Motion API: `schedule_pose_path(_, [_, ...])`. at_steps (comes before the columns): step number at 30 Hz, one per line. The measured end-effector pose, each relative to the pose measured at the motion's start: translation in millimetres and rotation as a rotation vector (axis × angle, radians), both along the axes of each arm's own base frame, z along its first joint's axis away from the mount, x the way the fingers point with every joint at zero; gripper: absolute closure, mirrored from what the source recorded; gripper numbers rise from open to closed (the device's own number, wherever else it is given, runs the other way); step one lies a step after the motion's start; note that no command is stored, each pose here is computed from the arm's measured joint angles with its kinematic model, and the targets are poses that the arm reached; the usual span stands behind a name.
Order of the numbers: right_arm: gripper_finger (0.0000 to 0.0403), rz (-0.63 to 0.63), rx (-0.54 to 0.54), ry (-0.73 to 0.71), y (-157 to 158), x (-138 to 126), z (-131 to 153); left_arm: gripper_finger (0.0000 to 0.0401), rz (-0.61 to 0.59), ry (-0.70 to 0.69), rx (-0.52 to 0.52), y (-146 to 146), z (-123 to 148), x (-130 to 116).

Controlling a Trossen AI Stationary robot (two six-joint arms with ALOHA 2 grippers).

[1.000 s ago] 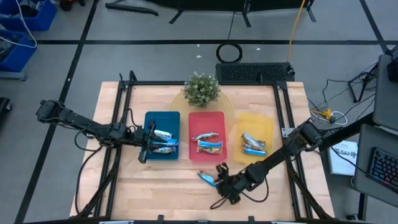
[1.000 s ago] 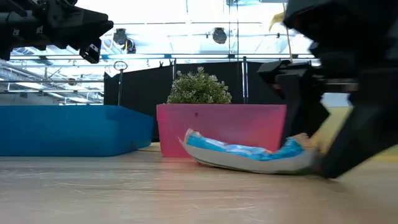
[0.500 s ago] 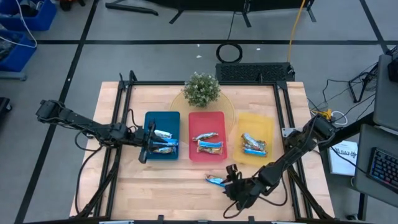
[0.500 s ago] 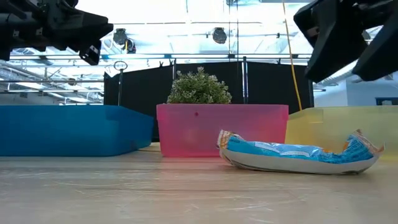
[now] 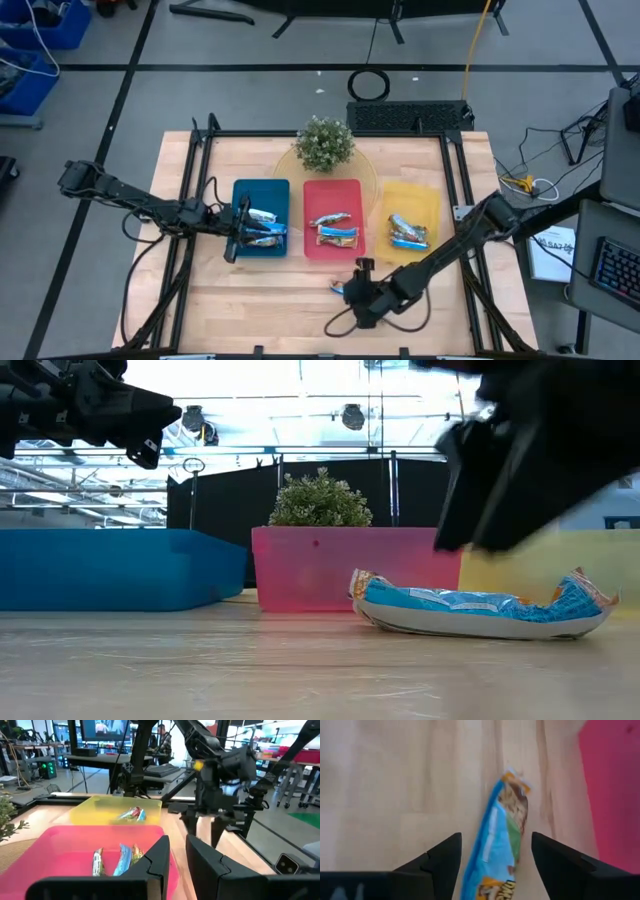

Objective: Pick and place Granola Bars by type
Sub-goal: Put the yellow granola bar into the red bin

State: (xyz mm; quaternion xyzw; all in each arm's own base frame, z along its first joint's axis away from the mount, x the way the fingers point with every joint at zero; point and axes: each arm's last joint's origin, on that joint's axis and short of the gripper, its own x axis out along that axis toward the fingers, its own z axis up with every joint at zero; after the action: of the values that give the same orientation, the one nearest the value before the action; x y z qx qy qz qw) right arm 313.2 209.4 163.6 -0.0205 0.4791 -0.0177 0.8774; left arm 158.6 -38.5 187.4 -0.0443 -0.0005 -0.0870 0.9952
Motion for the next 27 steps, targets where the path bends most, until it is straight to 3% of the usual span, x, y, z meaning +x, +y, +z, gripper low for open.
schedule_pose_path(8, [0.0161,-0.002,-0.055,0.15,-11.2,10.8,-27.3,0.0329,0.0,-0.001,0.004,0.0,0.0,0.0])
schedule_pose_path(15, [0.0181,0.02,-0.088,0.171,-12.3,11.5,-32.8,0.0329,0.001,-0.002,0.005,0.0,0.1,0.0])
schedule_pose_path(19, [0.0221,0.032,-0.084,0.162,-11.9,11.7,-31.2,0.0329,0.001,-0.003,0.004,0.0,0.2,0.0])
schedule_pose_path(27, [0.0344,0.09,-0.138,0.087,-13.4,13.5,-17.4,0.0329,0.001,-0.007,0.025,0.0,0.2,0.0])
